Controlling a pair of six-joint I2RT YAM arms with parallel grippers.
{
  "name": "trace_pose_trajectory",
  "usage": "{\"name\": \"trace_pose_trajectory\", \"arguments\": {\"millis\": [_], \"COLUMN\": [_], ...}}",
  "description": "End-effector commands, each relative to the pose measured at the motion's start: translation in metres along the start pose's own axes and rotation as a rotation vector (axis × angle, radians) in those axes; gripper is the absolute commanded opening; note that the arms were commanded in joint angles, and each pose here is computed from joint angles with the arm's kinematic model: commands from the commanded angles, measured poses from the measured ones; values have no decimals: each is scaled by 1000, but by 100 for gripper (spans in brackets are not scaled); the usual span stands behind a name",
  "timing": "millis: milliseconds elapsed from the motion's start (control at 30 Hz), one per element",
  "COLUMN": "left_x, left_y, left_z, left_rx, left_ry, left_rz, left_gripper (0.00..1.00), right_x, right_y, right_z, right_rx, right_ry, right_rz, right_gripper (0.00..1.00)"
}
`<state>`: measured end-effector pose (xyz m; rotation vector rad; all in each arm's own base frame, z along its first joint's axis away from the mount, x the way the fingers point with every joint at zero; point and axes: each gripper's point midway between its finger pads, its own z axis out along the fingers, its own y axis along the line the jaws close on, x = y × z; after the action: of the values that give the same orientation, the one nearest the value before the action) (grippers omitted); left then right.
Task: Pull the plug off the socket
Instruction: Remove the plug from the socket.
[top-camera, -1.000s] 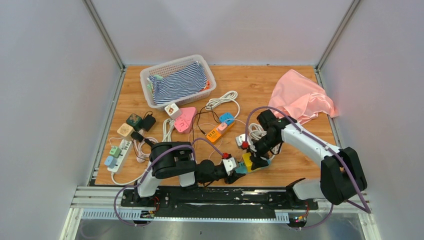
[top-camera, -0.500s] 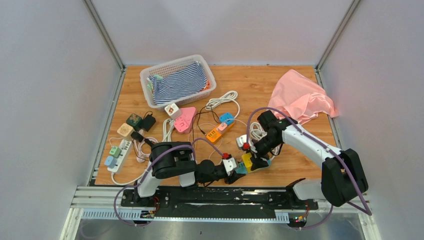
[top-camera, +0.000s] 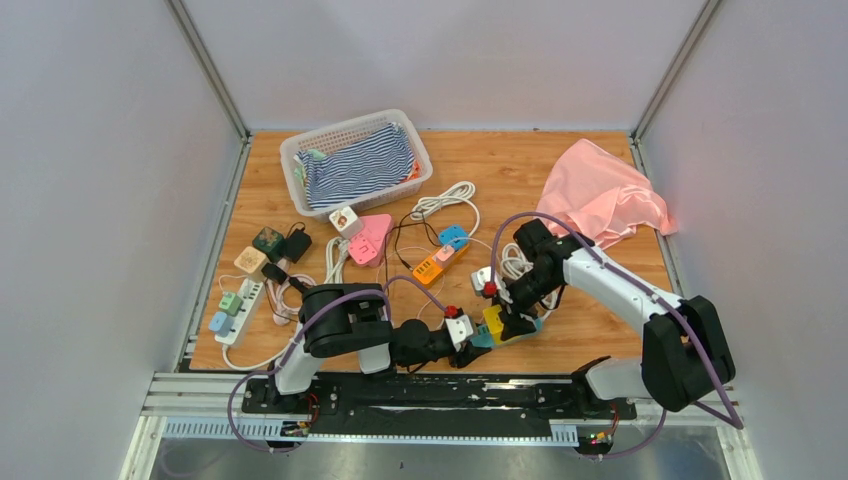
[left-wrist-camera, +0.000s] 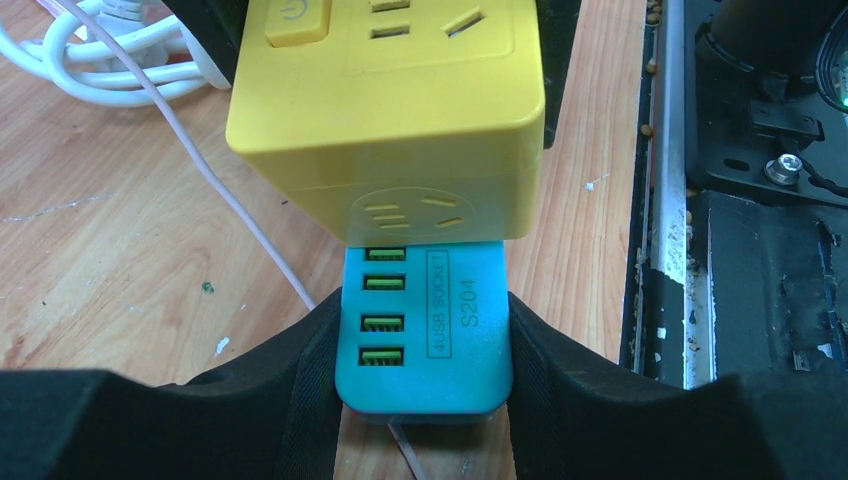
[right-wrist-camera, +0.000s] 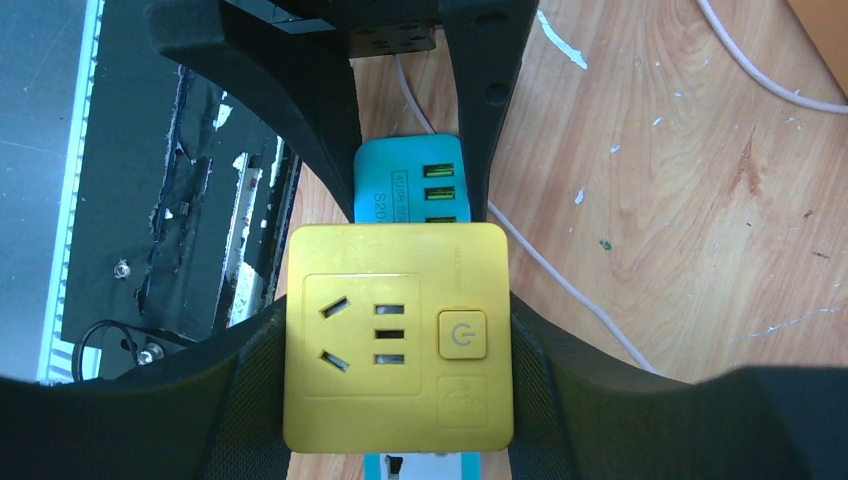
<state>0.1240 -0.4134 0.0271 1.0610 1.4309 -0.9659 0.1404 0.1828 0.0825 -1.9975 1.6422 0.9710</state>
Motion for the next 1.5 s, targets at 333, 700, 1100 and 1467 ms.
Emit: {"name": "trace_pose_trajectory", "arguments": {"millis": [333,700,1100,1467], "left_x": [13,13,13,13], "left_y": [-6,-6,-6,-7], "left_z": [1,1,1,0], "left_rx": [27,29,29,30], "left_ry": [27,28,29,29], "left_rz": [14,16,17,16], "left_gripper": [0,0,0,0], "right_x": [-34,-10,-14,-20], "right_y": [29,-22,-13,-1], "right_z": [1,-9,-8,-10], "right_rx": [-104,107,66,28], "right_ry": [-188,-68,-103,-144], "right_rz": [-133,45,-23,-35], "right_gripper": [0,0,0,0]}}
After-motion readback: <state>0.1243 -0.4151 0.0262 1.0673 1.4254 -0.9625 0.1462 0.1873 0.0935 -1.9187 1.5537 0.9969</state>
